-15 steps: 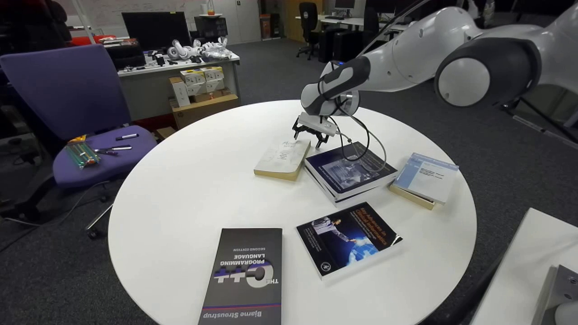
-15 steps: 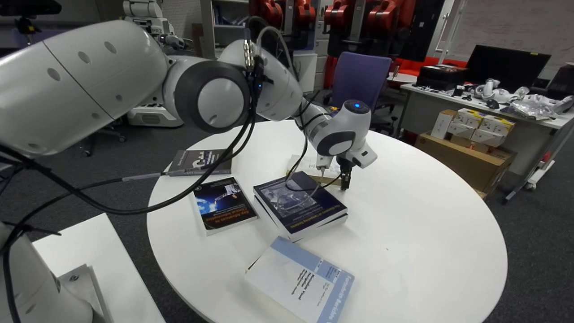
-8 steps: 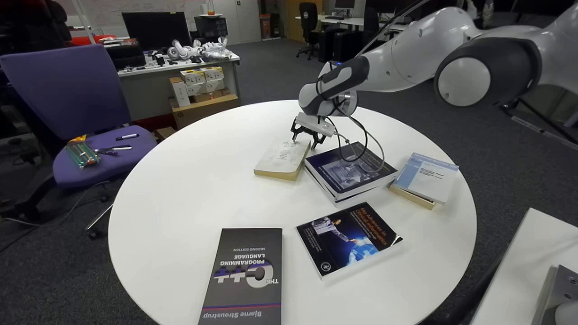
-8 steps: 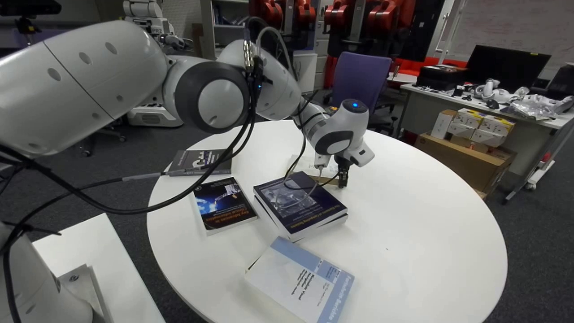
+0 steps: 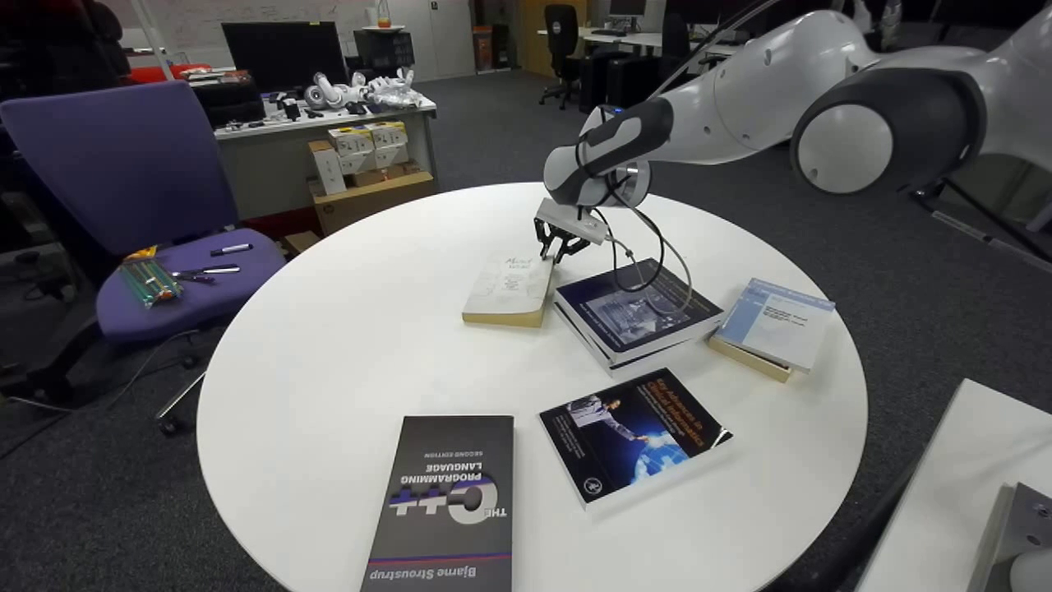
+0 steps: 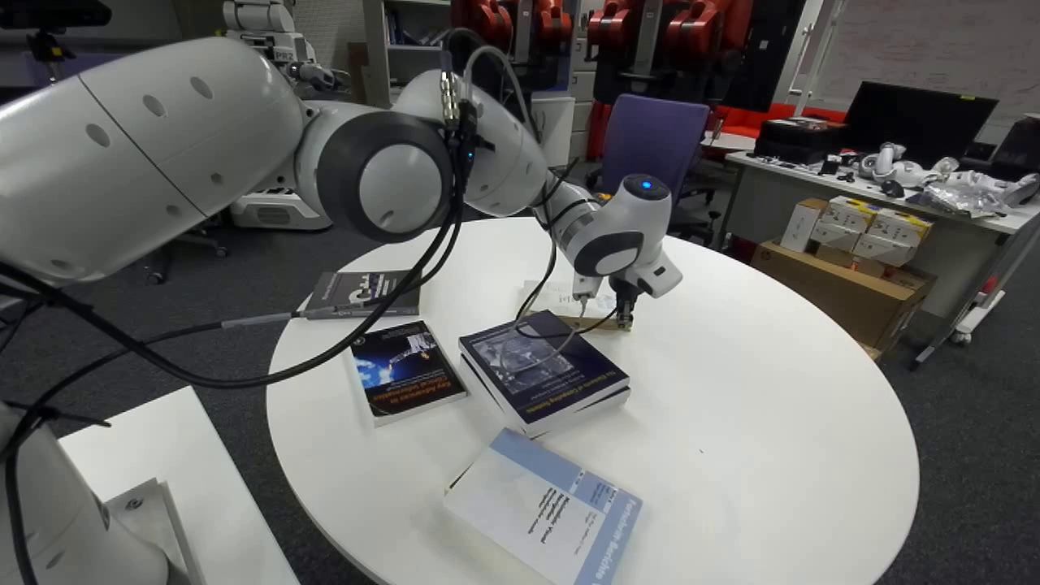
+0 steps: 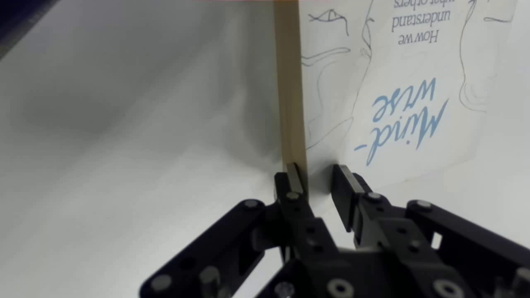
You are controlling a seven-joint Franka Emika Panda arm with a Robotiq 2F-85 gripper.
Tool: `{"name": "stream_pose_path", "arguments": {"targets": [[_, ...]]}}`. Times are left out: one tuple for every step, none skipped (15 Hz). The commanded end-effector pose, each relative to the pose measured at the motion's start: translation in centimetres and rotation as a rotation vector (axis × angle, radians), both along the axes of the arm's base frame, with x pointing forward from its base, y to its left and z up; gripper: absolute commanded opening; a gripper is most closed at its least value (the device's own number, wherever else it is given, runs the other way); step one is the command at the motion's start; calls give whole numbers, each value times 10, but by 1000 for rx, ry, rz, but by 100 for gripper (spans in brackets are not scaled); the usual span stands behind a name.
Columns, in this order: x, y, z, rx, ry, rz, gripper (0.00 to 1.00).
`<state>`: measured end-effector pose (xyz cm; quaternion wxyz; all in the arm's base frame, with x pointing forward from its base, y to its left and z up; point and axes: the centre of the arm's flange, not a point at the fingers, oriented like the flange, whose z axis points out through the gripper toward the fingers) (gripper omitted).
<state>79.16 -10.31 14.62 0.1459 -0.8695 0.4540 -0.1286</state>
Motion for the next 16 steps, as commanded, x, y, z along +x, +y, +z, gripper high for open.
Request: {"name": "stream_pose_path", "arguments": {"targets": [[12,-3,4,17,1,-30,5],[12,-3,4,18,2,-32,5],[12,-2,6,19,2,-30,3],[12,-2,8,21,4,-30,4],[10,-2,13,27,10,-26,4],[9,-2,18,27,9,-24,3],[6,-1,27,31,5,-21,3],[4,-2,36,33,-3,-20,2],[3,-2,45,35,-12,-16,2],[2,-3,55,37,-18,-15,0],[2,-4,64,44,-22,-12,0],[2,-5,74,49,-28,-11,0],[2,-7,83,51,-30,-10,0],[2,-8,92,60,-28,-7,0],[2,-9,99,63,-29,-9,0],[2,-10,106,71,-24,-6,0]]}}
